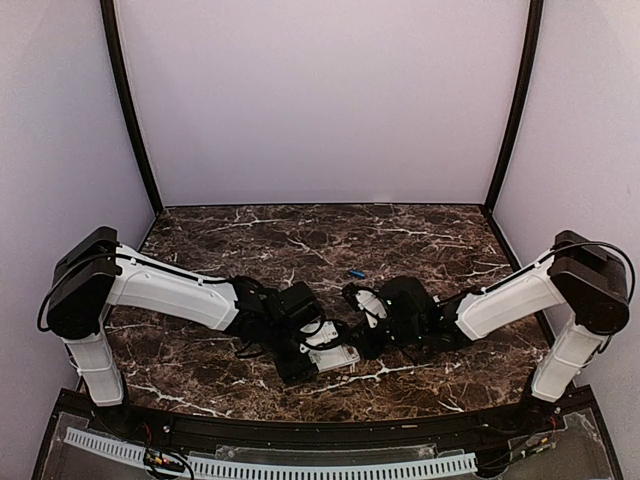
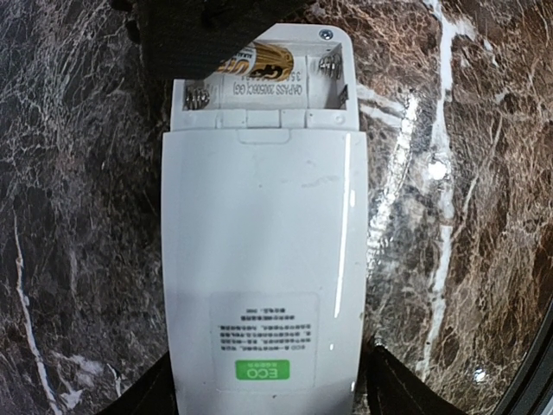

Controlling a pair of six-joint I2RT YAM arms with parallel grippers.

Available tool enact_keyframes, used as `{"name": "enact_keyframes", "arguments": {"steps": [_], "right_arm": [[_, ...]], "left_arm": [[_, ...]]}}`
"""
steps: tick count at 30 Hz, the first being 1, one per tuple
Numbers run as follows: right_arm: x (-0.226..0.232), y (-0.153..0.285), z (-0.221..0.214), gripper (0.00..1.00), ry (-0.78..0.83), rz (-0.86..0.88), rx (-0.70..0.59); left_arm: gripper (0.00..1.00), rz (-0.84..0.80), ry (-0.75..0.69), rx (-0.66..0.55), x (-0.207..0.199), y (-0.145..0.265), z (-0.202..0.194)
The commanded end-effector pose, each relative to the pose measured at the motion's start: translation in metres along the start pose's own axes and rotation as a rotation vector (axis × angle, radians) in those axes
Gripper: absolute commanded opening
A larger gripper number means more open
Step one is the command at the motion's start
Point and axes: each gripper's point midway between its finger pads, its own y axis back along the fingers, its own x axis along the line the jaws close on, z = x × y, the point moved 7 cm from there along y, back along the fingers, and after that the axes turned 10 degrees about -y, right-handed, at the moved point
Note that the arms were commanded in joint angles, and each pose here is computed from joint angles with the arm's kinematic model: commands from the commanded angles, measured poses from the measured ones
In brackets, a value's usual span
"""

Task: Load the batteries into the remote control
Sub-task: Place the battery in the battery compartment.

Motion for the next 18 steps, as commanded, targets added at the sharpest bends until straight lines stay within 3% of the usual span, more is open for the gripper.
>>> {"name": "enact_keyframes", "arguments": {"steps": [1, 10, 14, 18], "right_arm": [[-0.007, 0.003, -0.011, 0.00, 0.015, -0.080, 0.062], [-0.009, 0.005, -0.017, 0.00, -0.035, -0.135, 0.125], [-0.009, 0.004, -0.018, 0.00, -0.039, -0.147, 0.148], [-0.011, 0.002, -0.021, 0.00, -0.041, -0.161, 0.183]], "left_arm": [[0.71, -0.016, 0.000, 0.088, -0.006, -0.015, -0.016], [0.72, -0.025, 0.009, 0.068, -0.008, -0.029, -0.023], [0.67, -0.041, 0.020, 0.055, -0.011, -0.034, -0.028], [0.51, -0.053, 0.024, 0.055, -0.014, -0.039, -0.035]]}}
